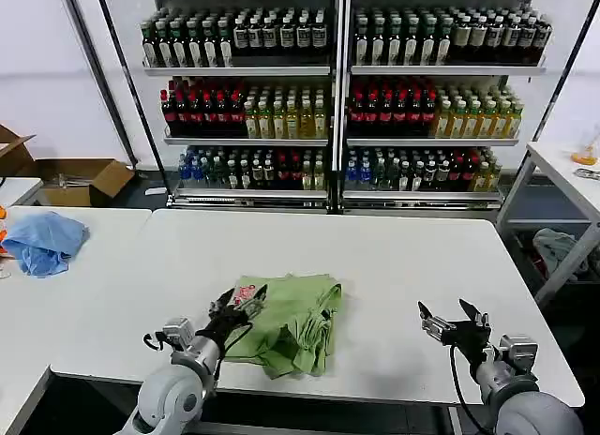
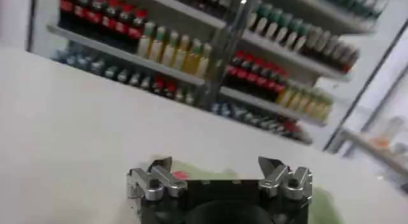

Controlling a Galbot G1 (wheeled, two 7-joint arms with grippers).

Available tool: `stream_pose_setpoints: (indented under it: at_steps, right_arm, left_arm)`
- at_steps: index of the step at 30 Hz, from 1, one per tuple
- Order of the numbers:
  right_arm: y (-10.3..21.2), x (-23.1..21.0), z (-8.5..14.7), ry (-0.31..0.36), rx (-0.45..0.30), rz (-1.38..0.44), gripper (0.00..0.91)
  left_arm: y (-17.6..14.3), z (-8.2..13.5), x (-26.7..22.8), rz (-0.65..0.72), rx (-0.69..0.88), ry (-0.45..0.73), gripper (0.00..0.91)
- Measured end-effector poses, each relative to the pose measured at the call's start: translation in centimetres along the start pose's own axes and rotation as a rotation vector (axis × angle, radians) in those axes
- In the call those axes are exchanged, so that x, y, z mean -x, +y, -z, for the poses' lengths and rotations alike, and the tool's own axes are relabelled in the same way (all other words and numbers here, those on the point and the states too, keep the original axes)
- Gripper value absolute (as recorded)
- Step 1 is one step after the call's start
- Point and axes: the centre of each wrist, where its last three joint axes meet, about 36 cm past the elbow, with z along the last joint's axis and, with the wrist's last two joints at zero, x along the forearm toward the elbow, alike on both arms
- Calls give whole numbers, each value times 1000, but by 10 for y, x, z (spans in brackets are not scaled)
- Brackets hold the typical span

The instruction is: Fold and organize the clothes.

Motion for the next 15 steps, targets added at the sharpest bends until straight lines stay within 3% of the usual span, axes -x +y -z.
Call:
stream_pose_setpoints:
  at_steps: [10,11,12,13,14,15]
  right_arm:
    - [-3,-6,4,-5,-11,-5,907]
    - [-3,-6,4,-6,-12,-5,907]
    - [-3,-6,4,-6,-12,-5,907]
    - [-3,-6,4,-7,-12,-5,907]
    - [-3,-6,4,-7,-12,-6,907]
    - [-3,-6,5,-7,-11,-6,907]
  left_arm:
    - [14,-25,10,98,123,84,907]
    - [13,-27,10,98,124,91,786]
    - [13,-28,11,98,123,96,353]
    - [13,-29,11,98,121,104,81]
    - [13,-30,12,96,118,107,20]
    - [12,-30,13,92,111,109,30]
